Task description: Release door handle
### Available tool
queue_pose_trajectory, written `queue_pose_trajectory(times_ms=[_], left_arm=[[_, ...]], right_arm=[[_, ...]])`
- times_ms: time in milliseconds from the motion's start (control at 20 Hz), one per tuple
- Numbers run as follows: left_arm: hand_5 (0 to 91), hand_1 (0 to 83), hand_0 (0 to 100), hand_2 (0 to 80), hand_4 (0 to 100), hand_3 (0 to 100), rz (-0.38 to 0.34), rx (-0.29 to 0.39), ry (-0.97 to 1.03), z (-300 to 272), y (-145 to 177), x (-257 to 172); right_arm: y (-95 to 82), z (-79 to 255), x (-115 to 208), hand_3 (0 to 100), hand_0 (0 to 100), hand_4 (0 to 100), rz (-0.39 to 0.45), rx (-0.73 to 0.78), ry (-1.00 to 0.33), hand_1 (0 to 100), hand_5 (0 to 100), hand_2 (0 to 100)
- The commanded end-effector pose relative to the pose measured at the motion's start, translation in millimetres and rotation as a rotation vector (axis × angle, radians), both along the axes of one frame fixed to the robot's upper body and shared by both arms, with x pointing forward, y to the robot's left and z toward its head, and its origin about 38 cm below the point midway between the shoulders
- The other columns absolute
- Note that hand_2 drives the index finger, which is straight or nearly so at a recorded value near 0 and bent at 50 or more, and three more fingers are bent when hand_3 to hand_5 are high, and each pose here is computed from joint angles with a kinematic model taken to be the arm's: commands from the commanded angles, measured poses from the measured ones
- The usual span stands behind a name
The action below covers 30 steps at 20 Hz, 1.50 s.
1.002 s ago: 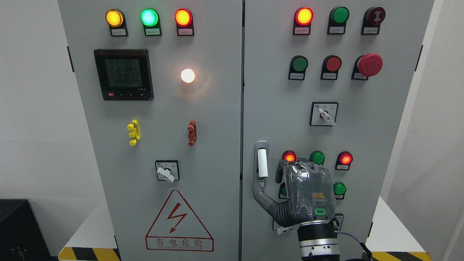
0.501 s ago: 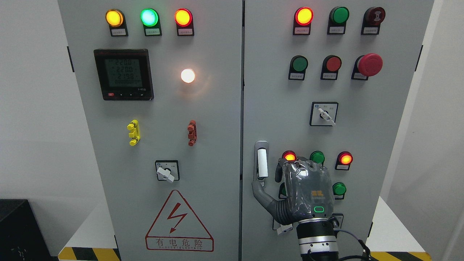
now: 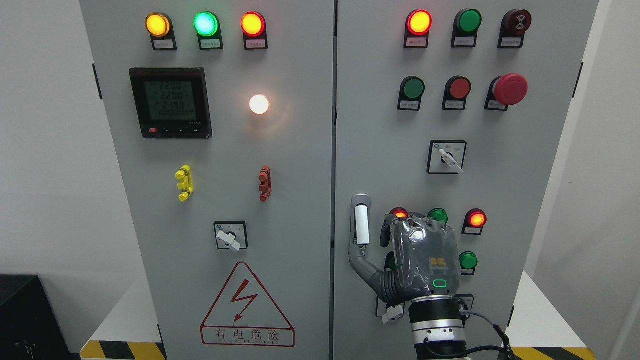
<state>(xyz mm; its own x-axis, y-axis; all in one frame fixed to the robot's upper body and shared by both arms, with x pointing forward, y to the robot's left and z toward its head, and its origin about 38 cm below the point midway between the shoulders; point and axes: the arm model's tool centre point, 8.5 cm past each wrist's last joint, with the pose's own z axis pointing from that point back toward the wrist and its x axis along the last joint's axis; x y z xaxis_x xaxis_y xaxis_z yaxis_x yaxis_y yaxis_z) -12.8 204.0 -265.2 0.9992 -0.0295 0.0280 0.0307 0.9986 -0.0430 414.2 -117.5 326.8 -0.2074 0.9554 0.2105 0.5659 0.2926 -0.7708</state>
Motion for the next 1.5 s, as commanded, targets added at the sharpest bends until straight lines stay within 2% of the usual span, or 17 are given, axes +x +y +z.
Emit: queue_pose_trajectory(times_ms=[0,851,1453], left_arm=[[0.0,0.0,0,4.6,0,11,0.0,-0.001,-0.001,0.0,-0.1,0.1],[0.0,0.0,0,4.6,0,10,0.0,-0.001,0.0,0.0,-0.1,0.0],[0.0,0.0,0,4.6,0,11,0.0,-0.001,-0.001,0.0,-0.1,0.1]], right_arm=[[0.4,-3.0,4.4,98,14,79,-0.001,0.0,0.014,43,71,73],[-0.2,-2.6,7.0,98,18,79,-0.005,0.0,0.015,42,71,72],[-2.6,-3.2,7.5,97,27,79,-0.012,0.004,0.017,43,71,72]])
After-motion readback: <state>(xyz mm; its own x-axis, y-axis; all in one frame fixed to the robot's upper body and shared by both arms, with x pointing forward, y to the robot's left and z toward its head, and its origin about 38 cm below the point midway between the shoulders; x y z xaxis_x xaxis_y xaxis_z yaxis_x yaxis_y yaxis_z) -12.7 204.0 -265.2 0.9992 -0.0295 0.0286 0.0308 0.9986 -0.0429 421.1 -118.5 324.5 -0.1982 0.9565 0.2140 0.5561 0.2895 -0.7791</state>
